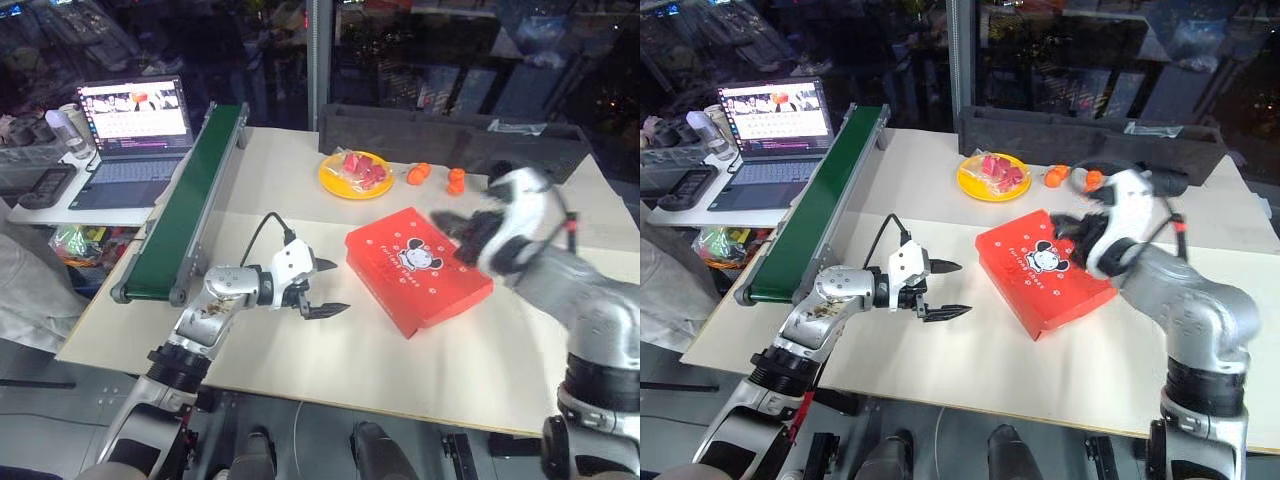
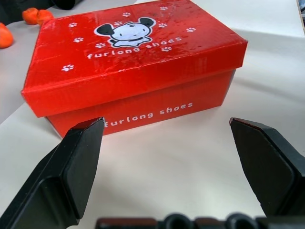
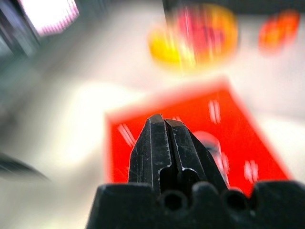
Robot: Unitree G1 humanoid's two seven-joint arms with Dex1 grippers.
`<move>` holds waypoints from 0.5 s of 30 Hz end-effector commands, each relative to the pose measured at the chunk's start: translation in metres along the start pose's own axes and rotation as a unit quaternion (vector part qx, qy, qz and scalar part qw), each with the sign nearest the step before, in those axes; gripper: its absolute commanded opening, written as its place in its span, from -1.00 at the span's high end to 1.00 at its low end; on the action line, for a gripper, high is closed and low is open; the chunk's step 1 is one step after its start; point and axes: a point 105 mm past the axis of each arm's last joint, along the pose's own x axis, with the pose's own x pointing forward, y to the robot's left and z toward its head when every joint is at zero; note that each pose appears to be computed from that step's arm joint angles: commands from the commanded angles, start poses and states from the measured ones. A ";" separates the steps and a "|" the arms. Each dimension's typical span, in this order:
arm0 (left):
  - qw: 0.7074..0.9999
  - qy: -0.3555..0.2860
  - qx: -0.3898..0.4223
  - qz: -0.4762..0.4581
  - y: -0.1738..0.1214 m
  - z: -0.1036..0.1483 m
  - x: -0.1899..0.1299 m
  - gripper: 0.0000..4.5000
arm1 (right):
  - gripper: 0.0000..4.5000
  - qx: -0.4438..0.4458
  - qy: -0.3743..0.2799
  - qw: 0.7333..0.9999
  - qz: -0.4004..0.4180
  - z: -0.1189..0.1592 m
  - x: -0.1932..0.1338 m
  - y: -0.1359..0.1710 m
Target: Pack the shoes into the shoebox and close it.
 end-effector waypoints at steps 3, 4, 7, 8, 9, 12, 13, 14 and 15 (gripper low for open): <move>1.000 -0.011 0.020 0.016 0.003 0.009 -0.006 -1.00 | 0.99 -0.016 0.068 0.997 -0.010 -0.035 0.018 -0.010; 1.000 -0.010 0.021 0.018 0.003 0.009 -0.006 -1.00 | 0.99 -0.017 0.075 0.997 -0.012 -0.040 0.019 -0.011; 0.999 -0.009 0.018 0.033 0.005 0.007 -0.010 -1.00 | 0.99 -0.012 0.067 0.998 -0.012 -0.040 0.020 -0.011; 0.999 -0.012 0.012 0.038 0.006 0.007 -0.012 -1.00 | 0.99 -0.010 0.058 0.998 -0.010 -0.036 0.020 -0.010; 0.999 -0.014 0.008 0.041 0.006 0.007 -0.012 -1.00 | 0.99 -0.010 0.052 0.999 -0.010 -0.033 0.019 -0.009; 0.996 -0.025 -0.019 0.079 0.014 0.006 -0.018 -1.00 | 0.99 0.024 -0.033 0.999 0.004 0.004 0.010 -0.007; 0.994 -0.031 -0.029 0.103 0.020 0.005 -0.020 -1.00 | 0.99 0.036 -0.069 0.997 0.004 0.018 0.005 -0.010; 0.990 -0.038 -0.039 0.130 0.027 0.005 -0.022 -1.00 | 0.99 0.046 -0.100 0.994 -0.002 0.030 -0.001 -0.016; 0.984 -0.048 -0.055 0.162 0.035 0.004 -0.025 -1.00 | 0.99 0.054 -0.134 0.989 -0.013 0.041 -0.008 -0.024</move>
